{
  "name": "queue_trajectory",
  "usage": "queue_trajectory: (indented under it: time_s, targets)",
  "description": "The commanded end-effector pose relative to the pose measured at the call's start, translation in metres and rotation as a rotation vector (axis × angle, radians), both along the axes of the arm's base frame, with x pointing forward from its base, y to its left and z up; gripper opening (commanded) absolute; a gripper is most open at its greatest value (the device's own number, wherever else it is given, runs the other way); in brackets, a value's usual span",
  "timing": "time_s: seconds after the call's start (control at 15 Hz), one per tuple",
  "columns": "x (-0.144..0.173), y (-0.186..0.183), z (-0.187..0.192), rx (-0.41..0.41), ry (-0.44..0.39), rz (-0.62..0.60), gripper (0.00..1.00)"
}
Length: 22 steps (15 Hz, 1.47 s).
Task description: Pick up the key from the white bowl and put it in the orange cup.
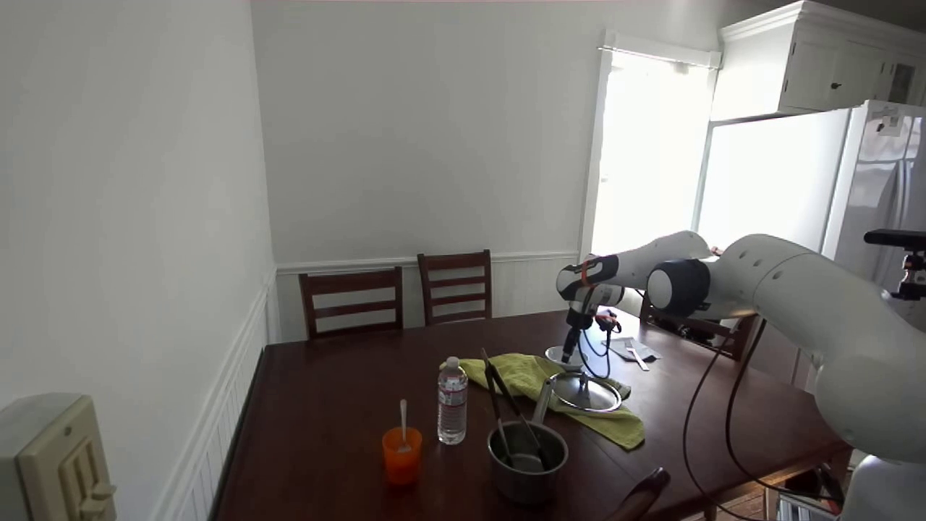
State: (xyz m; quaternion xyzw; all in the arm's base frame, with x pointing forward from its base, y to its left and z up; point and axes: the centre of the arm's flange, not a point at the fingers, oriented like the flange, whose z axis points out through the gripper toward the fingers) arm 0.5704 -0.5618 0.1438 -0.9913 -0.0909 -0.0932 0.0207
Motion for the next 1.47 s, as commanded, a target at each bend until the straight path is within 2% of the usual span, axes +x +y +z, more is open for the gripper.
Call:
queue_trajectory:
  time_s: [0.0, 0.07, 0.13, 0.2, 0.53, 0.67, 0.93, 1.2, 1.4]
  targets:
    - [0.013, -0.009, -0.009, -0.039, 0.033, 0.044, 0.75]
    - [0.014, -0.009, -0.012, -0.044, 0.043, 0.048, 0.67]
    - [0.014, -0.009, -0.014, -0.047, 0.049, 0.052, 0.5]
    - [0.014, -0.009, -0.015, -0.049, 0.051, 0.058, 0.48]
    - [0.007, -0.002, -0.008, -0.07, 0.057, 0.078, 0.12]
    - [0.007, 0.001, -0.005, -0.08, 0.059, 0.087, 0.01]
    - [0.003, 0.011, 0.003, -0.068, 0.062, 0.101, 0.01]
    - [-0.029, 0.047, 0.059, -0.107, 0.038, 0.176, 0.01]
    - [-0.029, 0.062, 0.088, -0.116, 0.057, 0.303, 0.01]
